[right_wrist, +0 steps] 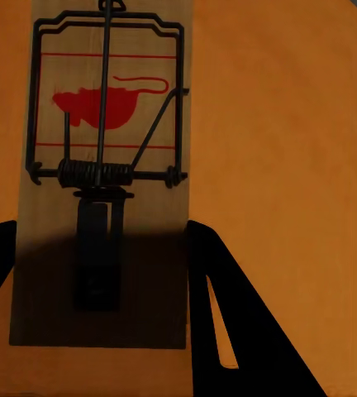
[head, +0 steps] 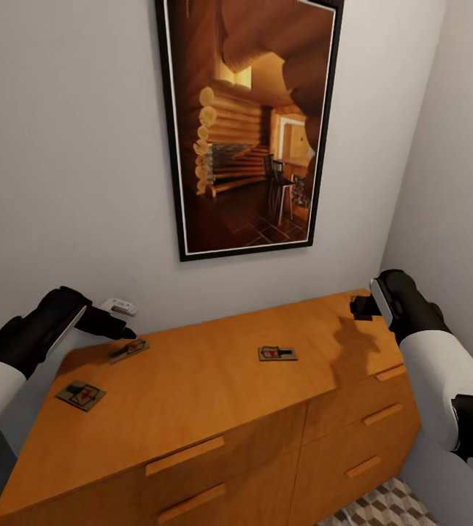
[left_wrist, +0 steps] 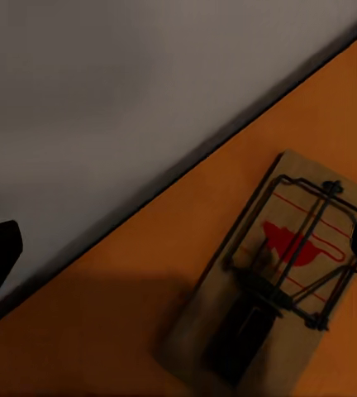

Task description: Take the four mousetraps from the cabinet in the bathroom and place them on the bathroom floor. Make sure all four end up on the same floor surface, and ensure that at least two of them are either under or directly next to the same bathroom sink.

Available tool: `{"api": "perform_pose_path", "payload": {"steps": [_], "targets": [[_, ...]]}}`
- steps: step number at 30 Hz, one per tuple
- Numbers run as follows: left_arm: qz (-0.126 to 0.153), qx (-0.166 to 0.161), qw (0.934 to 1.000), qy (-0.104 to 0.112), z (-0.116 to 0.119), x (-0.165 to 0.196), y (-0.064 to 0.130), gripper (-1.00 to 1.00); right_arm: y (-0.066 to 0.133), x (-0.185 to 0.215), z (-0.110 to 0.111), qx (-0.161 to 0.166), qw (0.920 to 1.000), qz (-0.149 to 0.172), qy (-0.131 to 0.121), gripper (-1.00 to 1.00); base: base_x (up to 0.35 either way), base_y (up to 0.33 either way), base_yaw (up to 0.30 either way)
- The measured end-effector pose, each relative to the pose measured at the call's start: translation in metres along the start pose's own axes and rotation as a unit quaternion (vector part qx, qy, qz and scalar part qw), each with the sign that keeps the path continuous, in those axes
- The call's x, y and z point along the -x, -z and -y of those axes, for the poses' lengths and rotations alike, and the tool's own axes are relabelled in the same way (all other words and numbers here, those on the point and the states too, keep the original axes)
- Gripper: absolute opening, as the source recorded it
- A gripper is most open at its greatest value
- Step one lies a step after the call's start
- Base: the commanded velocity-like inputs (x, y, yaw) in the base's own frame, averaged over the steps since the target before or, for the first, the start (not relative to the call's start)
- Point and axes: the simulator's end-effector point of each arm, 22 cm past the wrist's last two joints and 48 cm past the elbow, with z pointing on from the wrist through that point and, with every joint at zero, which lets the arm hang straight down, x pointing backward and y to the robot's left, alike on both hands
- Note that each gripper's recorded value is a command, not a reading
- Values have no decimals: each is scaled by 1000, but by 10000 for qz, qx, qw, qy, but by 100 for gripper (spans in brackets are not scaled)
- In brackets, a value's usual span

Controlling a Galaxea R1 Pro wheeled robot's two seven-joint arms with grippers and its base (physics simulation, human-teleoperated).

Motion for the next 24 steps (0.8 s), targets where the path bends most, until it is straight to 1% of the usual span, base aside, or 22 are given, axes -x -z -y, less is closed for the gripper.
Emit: {"api": "perform_pose_path", "payload": {"steps": [17,24], "targets": [[2,-8,10000,-4,1,0,0,100,-1,-3,0,1,10000,-35,6,-100,-8,0,0],[3,-13,10000,-5,2,1,-1,100,-2,-3,0,1,10000,-39,5,-100,-117,0,0]]}}
